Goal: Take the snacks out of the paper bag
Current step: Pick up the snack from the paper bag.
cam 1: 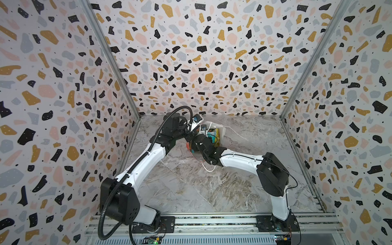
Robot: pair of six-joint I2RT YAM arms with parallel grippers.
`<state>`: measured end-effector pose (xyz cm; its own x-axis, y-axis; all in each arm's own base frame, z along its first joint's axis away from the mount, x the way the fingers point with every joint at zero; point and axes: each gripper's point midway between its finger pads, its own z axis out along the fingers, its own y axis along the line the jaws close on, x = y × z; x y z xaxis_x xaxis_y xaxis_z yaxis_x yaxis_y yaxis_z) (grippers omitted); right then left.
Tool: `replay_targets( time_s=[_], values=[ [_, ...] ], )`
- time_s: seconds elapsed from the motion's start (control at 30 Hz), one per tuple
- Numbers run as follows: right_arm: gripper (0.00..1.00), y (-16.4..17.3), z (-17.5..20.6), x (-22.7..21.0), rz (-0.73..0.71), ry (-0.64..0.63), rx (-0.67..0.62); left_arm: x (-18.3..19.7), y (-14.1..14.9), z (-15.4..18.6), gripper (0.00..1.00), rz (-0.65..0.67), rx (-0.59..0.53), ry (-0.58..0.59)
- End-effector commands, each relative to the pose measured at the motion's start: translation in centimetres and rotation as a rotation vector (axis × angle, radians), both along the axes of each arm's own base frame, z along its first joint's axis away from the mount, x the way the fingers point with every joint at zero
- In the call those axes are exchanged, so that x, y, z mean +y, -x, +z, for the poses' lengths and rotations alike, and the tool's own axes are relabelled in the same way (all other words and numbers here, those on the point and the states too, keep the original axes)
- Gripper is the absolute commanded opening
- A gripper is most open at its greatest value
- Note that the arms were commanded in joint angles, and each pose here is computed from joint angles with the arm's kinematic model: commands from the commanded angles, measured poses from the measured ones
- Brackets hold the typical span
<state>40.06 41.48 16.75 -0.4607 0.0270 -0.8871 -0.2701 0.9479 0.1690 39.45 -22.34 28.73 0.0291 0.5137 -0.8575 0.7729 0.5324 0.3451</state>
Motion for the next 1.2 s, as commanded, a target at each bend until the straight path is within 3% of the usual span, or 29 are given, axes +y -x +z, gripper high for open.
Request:
replay_targets(
  time_s=[0.0, 0.1, 0.17, 0.3, 0.4, 0.57, 0.8, 1.17],
  values=[
    [0.71, 0.6, -1.3, 1.3, 0.056, 0.084, 0.022, -2.3, 2.2, 1.2, 0.0, -0.129, -0.01, 0.051],
    [0.64, 0.5, -2.2, 1.5, 0.061, 0.109, 0.043, -2.4, 2.3, 1.1, 0.0, -0.131, -0.011, 0.052],
    [0.5, 0.6, -1.9, 1.8, 0.08, 0.103, 0.038, -2.3, 2.2, 1.1, 0.0, -0.128, -0.012, 0.049],
    [0.36, 0.9, -0.2, 1.9, 0.106, 0.085, 0.014, -2.2, 2.1, 1.1, 0.0, -0.123, -0.017, 0.043],
    [0.2, 1.3, 1.8, 1.7, 0.124, 0.07, -0.03, -2.1, 2.0, 0.9, 0.0, -0.116, -0.017, 0.038],
    [0.07, 1.9, 4.5, 0.8, 0.143, 0.044, -0.075, -2.0, 1.7, 0.9, 0.0, -0.104, -0.014, 0.038],
    [0.0, 3.6, 6.8, -0.2, 0.198, 0.0, -0.112, -1.6, 1.5, 0.5, 0.0, -0.076, -0.016, 0.021],
    [0.0, 6.0, 10.0, -0.9, 0.328, -0.057, -0.165, -1.5, 1.4, 0.5, 0.0, -0.066, -0.024, 0.014]
  ],
)
